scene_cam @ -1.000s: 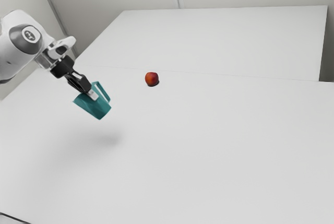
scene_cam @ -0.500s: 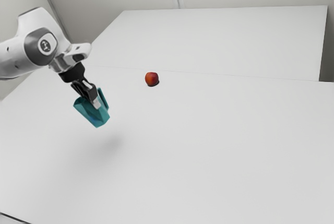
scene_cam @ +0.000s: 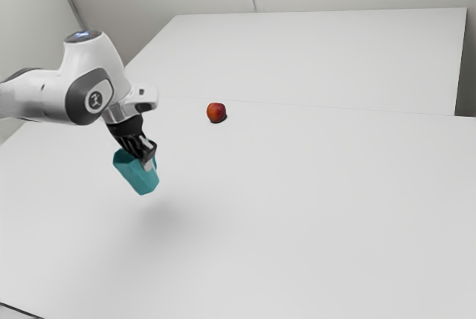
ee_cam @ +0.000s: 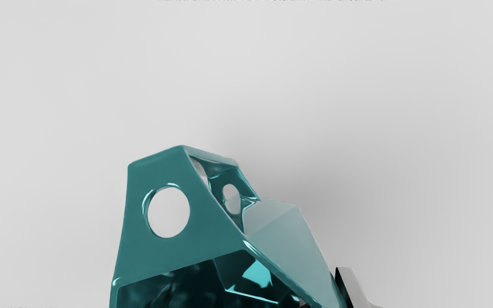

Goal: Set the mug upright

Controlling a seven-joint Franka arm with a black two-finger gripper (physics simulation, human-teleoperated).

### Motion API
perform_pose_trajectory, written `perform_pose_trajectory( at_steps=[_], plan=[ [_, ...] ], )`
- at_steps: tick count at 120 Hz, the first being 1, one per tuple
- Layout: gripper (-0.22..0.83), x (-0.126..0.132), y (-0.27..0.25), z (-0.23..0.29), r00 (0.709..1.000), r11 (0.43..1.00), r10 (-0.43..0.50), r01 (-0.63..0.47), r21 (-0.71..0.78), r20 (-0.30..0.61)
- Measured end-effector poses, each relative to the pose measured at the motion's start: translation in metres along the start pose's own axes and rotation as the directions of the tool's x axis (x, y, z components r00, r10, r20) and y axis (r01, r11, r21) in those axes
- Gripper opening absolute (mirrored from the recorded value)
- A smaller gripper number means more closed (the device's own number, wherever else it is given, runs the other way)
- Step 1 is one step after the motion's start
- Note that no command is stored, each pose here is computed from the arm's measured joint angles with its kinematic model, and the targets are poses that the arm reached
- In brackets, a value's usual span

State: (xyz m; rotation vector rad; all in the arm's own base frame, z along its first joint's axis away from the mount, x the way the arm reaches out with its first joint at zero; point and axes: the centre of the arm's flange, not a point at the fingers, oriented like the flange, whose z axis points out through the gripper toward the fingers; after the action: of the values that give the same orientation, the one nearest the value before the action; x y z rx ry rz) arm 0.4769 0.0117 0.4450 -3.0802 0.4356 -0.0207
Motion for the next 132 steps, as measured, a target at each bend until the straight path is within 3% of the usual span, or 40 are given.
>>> perform_pose_trajectory(
  at_steps=[48, 132],
  plan=[
    [-0.17, 0.007, 0.017, 0.025, 0.996, 0.993, -0.079, 0.083, 0.085, -0.047],
    [-0.17, 0.015, 0.025, 0.078, 0.979, 0.975, -0.204, 0.203, 0.090, 0.007]
  ],
)
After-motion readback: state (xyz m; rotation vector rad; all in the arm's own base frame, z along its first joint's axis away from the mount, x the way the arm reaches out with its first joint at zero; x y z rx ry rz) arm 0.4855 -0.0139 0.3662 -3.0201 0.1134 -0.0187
